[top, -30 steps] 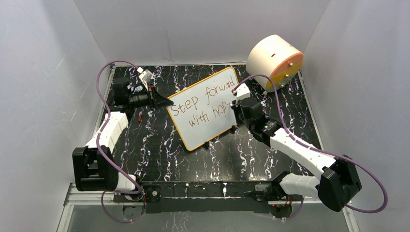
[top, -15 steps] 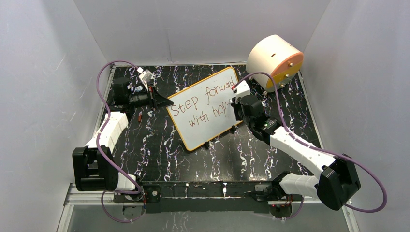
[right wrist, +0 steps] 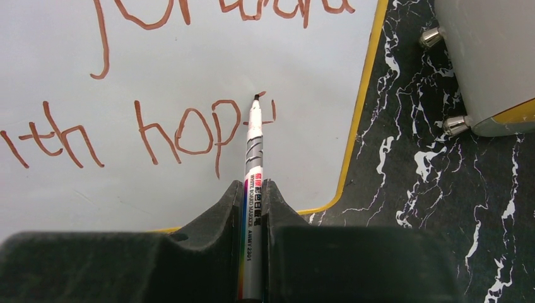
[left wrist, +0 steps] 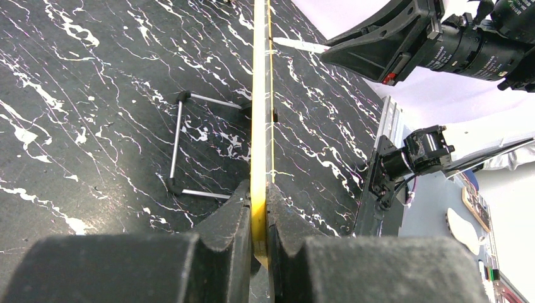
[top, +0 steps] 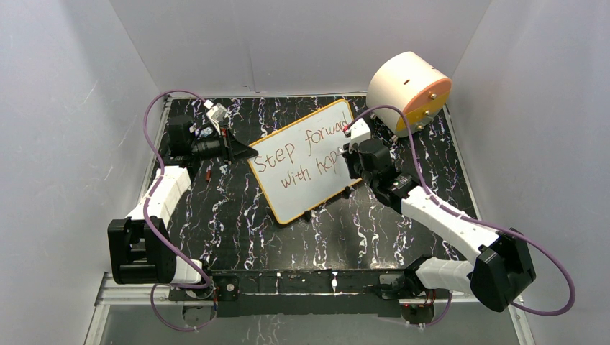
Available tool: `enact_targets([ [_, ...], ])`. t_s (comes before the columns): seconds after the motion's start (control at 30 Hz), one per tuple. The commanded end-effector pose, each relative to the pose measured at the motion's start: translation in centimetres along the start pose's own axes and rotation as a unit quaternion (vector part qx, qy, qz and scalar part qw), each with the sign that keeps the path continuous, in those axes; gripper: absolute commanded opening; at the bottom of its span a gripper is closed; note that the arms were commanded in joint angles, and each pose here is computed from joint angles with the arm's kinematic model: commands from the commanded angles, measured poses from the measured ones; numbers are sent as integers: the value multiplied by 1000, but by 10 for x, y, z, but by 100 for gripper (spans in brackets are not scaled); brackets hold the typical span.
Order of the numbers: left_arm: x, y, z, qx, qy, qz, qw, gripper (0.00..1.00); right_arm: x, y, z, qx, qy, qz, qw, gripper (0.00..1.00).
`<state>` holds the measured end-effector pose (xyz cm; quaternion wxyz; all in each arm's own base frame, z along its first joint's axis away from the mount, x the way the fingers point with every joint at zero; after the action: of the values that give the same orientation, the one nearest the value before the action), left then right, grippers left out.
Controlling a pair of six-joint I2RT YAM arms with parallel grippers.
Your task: Write a sentence on the whiteboard
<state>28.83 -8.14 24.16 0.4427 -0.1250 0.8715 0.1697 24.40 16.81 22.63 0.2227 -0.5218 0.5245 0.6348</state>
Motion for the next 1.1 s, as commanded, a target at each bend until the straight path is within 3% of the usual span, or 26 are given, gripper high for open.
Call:
enact_targets([
  [0.0,11,-6,-1,16,8,24,1000,0,-12,5,5,-38,-4,-13,999,0],
  [0.63,11,-7,-1,17,8,24,1000,0,22,11,0,-11,-6,43,999,0],
  [1.07,11,-6,-1,16,6,23,1000,0,14,7,-8,42,-20,4,999,0],
])
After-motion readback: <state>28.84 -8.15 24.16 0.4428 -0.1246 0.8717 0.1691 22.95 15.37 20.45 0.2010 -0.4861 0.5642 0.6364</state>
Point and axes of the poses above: each gripper's point midway between its finger pads, its own y axis back along the fingers, its own z axis along the line the jaws close on, x = y × z, the point moved 9 cm from there along y, back along the fingers
